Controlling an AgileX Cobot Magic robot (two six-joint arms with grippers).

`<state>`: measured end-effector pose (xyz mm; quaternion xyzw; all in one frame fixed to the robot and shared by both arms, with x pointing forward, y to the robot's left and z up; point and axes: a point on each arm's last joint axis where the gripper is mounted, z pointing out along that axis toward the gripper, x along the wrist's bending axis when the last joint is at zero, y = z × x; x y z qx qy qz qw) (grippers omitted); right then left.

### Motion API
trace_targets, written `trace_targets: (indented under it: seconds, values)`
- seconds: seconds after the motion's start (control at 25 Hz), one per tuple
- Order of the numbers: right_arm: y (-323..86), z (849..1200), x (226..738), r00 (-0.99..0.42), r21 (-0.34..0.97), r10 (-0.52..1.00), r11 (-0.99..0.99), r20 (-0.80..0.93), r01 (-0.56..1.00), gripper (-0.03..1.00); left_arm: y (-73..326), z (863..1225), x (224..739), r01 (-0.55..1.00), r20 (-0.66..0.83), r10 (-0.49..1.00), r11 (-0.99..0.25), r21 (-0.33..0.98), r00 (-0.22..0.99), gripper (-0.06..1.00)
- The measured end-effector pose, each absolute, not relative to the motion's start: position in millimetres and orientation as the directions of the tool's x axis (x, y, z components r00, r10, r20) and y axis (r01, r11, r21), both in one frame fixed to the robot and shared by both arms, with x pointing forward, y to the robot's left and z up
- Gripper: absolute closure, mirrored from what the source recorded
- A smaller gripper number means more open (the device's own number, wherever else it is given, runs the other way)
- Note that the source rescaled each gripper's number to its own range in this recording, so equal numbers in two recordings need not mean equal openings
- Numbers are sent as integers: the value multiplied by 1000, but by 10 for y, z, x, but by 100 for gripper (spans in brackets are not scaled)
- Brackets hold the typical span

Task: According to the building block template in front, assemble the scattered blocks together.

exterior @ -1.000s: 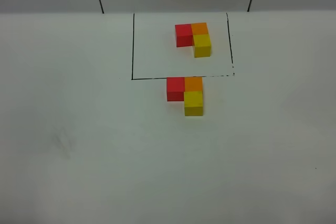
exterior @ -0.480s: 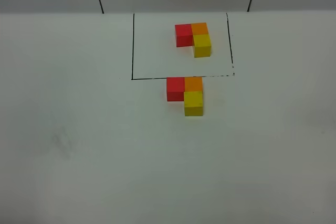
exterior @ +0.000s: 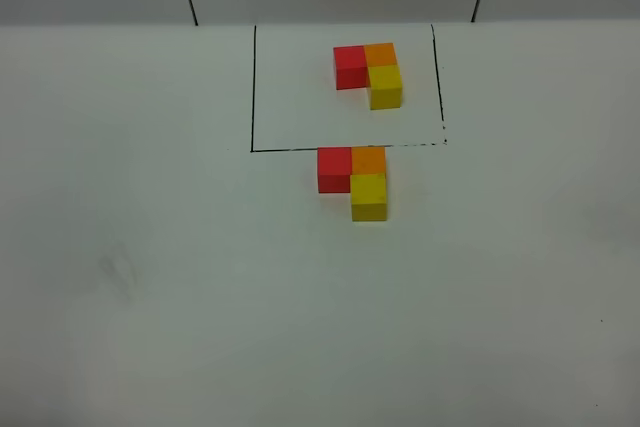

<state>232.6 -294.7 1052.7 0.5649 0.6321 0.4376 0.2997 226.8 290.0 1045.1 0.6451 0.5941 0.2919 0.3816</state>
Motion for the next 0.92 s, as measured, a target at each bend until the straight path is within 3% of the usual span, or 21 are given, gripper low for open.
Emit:
trace_targets:
  seconds: [0.2, 0.92]
  values:
    - [-2941, 10526, 2329, -115, 892, 987, -52, 116, 450, 1, 2900, 10451, 2269, 545, -77, 989, -3, 839, 124, 27]
    - [-2939, 10526, 2329, -114, 891, 987, -54, 117, 450, 4, 2900, 10451, 2270, 545, -76, 989, -4, 838, 124, 27]
